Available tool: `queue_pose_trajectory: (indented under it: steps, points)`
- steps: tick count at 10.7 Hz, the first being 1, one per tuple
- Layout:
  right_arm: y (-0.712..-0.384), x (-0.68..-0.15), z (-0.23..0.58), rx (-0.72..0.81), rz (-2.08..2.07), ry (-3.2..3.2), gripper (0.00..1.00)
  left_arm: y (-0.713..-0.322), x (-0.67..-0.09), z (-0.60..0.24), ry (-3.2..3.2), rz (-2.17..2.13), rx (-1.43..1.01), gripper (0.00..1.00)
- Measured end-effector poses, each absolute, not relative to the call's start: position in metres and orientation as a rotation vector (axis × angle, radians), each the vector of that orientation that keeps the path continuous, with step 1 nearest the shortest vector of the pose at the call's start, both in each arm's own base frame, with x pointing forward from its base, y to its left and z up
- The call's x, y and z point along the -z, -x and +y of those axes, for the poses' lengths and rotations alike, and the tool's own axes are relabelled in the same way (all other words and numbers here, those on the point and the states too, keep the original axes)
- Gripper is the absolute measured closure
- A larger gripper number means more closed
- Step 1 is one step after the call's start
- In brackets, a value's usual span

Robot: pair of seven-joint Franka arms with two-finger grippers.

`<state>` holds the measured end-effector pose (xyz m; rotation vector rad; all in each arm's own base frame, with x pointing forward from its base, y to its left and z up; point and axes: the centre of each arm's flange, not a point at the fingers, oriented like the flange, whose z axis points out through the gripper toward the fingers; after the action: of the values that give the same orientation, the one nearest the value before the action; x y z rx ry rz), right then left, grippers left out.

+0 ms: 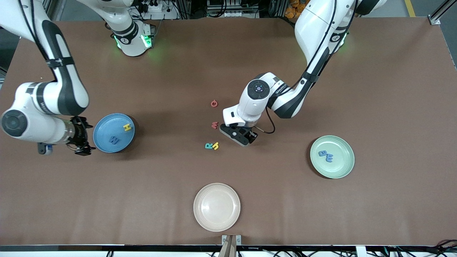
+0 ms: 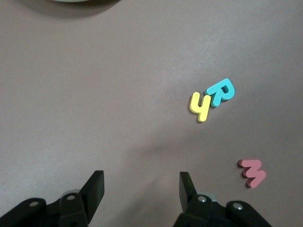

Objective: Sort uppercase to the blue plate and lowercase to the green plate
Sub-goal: 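Open the right gripper over the blue plate while the left gripper reaches y, then lower the left gripper over the yellow y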

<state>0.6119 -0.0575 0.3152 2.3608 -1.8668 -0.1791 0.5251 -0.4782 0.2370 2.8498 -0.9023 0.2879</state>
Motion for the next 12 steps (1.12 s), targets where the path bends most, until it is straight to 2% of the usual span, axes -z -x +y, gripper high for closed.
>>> queue_pose_trajectory:
  steps: [4, 9, 12]
  points:
    - [-0.616, -0.315, -0.073, 0.175, -1.845, -2.453, 0.0, -0.532, -0.22, -0.491, -2.833, -0.935, -0.327, 0.3]
    - [-0.643, -0.299, -0.073, 0.172, -1.838, -2.493, 0.0, -0.528, -0.213, -0.514, -2.805, -0.96, -0.344, 0.31]
    - [-0.649, -0.298, -0.071, 0.244, -1.794, -2.63, 0.0, -0.529, -0.209, -0.523, -2.792, -0.962, -0.363, 0.32]
